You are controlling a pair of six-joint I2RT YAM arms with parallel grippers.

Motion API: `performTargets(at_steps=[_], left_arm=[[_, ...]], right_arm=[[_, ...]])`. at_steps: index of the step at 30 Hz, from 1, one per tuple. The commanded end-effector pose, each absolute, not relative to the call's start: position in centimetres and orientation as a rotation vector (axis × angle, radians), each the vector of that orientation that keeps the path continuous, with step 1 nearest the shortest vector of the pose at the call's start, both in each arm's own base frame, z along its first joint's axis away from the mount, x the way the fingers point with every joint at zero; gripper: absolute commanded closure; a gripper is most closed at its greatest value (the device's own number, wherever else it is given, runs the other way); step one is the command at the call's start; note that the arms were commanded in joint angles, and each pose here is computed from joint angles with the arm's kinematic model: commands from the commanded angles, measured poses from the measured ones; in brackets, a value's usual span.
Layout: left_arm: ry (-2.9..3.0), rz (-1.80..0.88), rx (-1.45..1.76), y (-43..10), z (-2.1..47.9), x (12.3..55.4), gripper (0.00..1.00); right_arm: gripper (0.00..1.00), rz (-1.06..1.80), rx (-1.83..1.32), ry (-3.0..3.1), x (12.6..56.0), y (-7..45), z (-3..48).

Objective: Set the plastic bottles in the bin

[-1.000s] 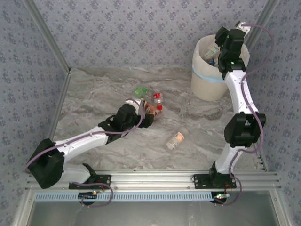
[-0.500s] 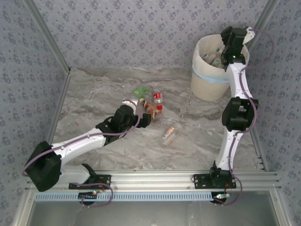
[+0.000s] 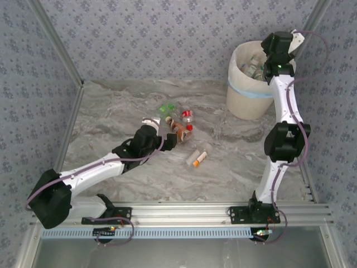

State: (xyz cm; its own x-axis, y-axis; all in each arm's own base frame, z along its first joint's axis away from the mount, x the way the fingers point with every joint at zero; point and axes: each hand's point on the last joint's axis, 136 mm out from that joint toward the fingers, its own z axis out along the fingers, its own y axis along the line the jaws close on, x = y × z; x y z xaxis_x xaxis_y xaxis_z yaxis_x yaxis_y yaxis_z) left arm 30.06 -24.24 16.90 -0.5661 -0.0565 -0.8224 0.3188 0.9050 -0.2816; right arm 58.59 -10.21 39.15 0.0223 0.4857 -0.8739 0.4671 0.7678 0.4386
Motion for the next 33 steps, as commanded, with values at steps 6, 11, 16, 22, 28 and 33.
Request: performTargets(at_steps=[6, 11, 16, 22, 28, 33], left_arm=[[2.117, -0.481, 0.021, -22.2, 17.0, 31.1, 0.01], [2.098, -0.477, -0.013, -21.5, 16.9, 31.4, 0.01], [2.090, -0.496, -0.063, -20.6, 16.4, 31.4, 0.00], [2.077, -0.494, -0.134, -19.1, 16.1, 31.6, 0.01], [2.070, -0.457, -0.255, -16.8, 15.1, 31.7, 0.01], [2.078, -0.441, -0.282, -16.1, 14.8, 31.7, 0.01]], right_arm=[[0.00, -0.033, 0.586, 1.744, 53.0, -6.1, 40.8], [0.00, 0.058, 0.533, 1.817, 50.0, -2.9, 39.3], [0.00, 0.186, 0.478, 1.896, 45.7, 1.0, 37.0], [0.00, 0.327, 0.454, 2.077, 40.2, 5.1, 32.1], [0.00, 0.418, 0.545, 2.256, 34.3, 8.3, 26.2], [0.00, 0.556, 0.666, 2.494, 29.8, 11.3, 18.8]])
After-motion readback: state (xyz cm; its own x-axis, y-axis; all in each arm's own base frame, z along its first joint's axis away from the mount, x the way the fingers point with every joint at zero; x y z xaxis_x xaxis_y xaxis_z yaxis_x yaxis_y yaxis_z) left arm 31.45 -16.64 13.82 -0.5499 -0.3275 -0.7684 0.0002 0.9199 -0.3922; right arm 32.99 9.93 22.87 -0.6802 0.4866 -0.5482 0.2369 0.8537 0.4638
